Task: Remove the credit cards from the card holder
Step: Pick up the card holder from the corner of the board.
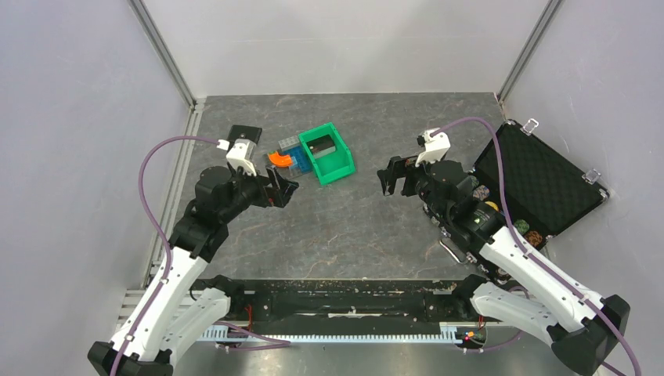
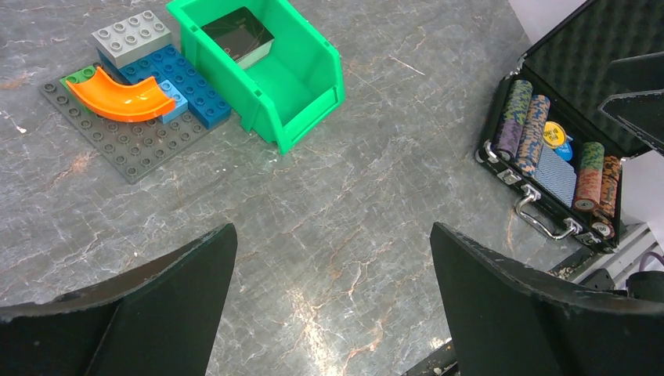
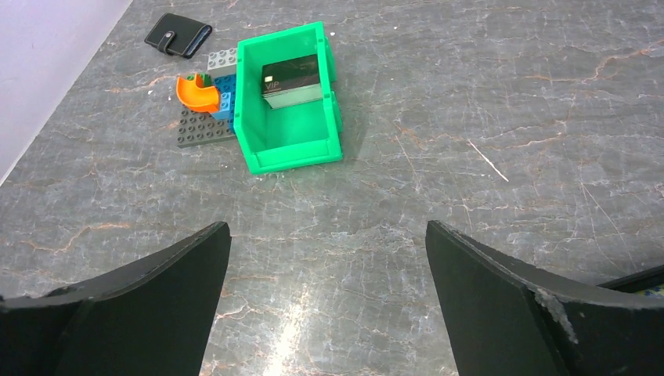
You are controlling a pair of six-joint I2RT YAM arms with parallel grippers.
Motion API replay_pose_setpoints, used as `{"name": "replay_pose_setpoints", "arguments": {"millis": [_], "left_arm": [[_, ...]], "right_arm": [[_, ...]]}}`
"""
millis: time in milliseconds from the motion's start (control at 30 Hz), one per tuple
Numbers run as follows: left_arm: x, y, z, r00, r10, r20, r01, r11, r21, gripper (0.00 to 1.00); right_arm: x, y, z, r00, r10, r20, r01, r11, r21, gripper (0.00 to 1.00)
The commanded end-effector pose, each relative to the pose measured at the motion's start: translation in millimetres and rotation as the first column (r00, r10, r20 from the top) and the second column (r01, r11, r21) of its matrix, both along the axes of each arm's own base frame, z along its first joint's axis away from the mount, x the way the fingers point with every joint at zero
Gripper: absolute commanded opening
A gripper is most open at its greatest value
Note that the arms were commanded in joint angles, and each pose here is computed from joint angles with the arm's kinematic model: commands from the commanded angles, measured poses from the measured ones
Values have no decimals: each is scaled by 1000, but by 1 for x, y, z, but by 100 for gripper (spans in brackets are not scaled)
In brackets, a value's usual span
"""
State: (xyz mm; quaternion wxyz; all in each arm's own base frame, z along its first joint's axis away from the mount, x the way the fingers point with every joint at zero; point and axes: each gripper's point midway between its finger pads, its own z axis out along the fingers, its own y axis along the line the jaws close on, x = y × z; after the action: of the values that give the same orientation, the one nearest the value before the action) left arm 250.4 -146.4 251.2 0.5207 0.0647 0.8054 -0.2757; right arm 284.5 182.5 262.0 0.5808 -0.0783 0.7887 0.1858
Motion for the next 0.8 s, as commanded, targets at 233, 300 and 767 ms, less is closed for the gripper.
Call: {"name": "replay_pose_setpoints", "arguments": {"millis": [233, 300, 767], "left_arm": [[4, 2, 13, 999, 29, 26, -29, 999, -28, 100], [4, 5, 12, 999, 43, 25, -42, 999, -22, 100], [62, 65, -14, 861, 452, -233, -483, 871, -93, 100]], "right_arm": [[-4, 0, 28, 998, 3, 64, -8, 997, 78, 98], [-5, 0, 28, 998, 8, 65, -14, 997, 79, 98], [-19, 9, 14, 991, 99, 95, -109, 989, 102, 98]]}}
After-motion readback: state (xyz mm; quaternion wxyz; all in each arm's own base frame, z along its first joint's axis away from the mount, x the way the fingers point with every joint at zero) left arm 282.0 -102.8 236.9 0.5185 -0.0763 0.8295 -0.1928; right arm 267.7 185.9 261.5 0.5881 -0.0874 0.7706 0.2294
